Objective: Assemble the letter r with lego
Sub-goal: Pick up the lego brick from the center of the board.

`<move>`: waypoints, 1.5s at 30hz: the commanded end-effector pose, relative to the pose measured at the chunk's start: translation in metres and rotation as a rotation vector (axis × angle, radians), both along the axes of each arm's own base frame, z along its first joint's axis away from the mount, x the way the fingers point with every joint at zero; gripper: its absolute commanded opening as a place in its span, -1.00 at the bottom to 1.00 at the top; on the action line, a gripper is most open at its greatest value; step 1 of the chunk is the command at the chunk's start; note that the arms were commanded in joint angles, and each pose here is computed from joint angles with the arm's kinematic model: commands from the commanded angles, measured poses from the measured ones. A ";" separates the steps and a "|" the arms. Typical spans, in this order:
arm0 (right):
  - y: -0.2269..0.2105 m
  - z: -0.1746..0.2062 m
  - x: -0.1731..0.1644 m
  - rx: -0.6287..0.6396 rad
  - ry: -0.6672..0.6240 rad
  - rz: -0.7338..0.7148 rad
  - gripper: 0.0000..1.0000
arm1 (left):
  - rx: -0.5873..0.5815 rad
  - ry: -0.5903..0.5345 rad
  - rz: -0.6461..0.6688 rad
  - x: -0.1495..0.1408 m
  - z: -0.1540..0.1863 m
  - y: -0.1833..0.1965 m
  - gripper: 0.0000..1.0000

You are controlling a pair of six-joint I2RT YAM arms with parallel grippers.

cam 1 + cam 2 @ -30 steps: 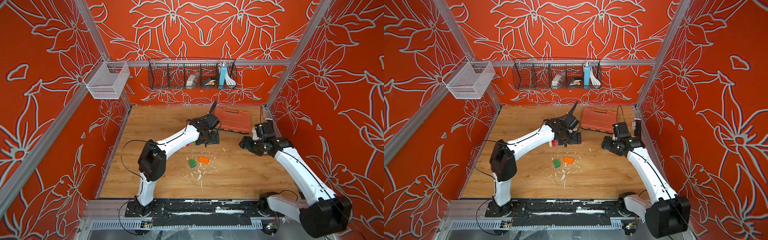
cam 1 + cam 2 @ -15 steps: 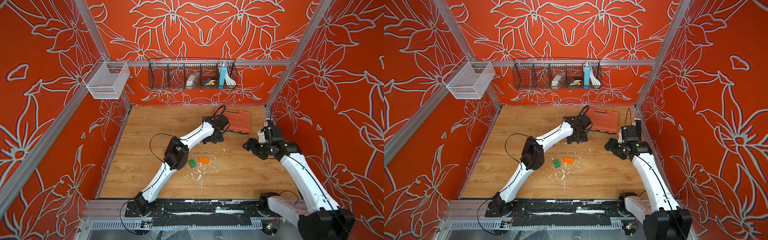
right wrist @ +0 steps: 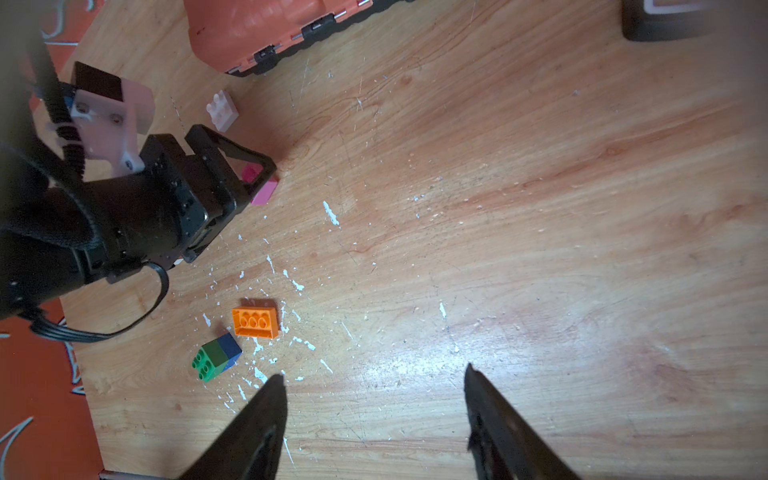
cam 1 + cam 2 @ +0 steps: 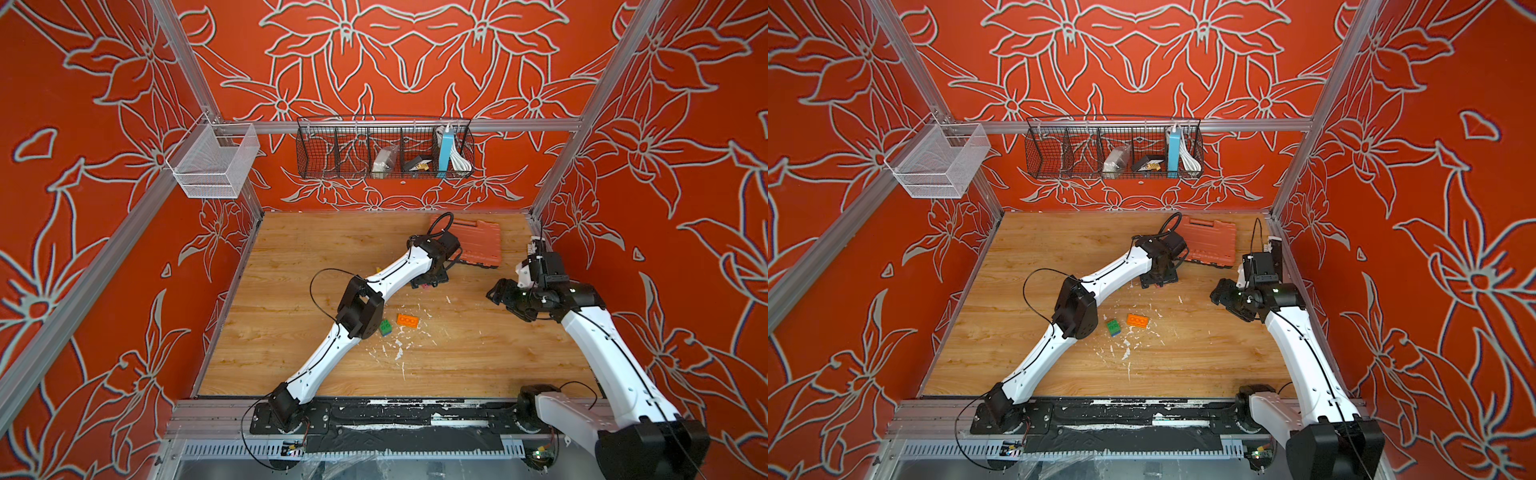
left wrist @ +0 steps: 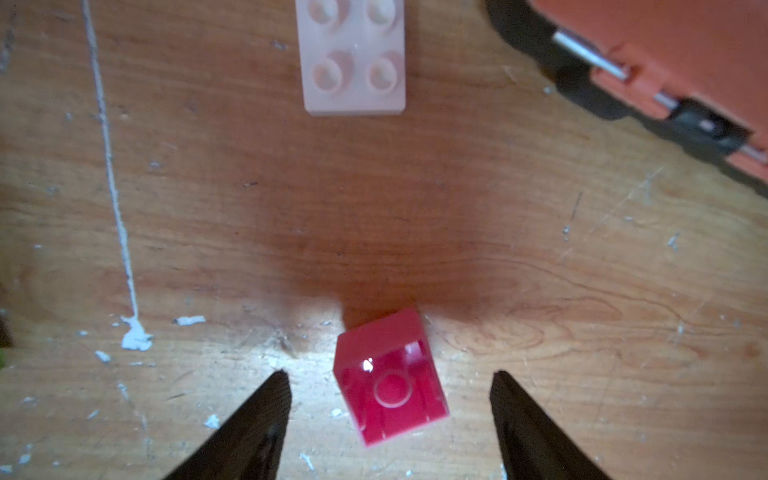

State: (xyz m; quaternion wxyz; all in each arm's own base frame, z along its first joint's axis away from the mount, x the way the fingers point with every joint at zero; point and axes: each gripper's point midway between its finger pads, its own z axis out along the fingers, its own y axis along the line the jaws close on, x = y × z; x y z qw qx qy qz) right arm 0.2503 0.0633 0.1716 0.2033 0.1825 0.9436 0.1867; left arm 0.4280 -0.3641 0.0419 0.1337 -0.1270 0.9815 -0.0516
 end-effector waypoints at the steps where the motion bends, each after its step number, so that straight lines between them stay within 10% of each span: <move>1: -0.004 -0.003 -0.006 -0.014 0.013 -0.001 0.39 | 0.020 0.006 0.031 0.002 -0.009 0.005 0.45; 29: -0.003 0.005 -0.006 -0.008 -0.017 0.006 0.36 | 0.061 0.012 -0.169 0.000 -0.011 0.003 -0.33; 38: 0.005 0.065 0.005 0.027 -0.296 0.053 0.37 | -0.189 -0.274 -0.547 -0.008 0.118 -0.035 -1.00; 45: 0.034 0.115 0.006 0.185 -0.502 0.165 0.71 | -0.497 -0.656 -0.822 -0.059 0.236 -0.030 -1.00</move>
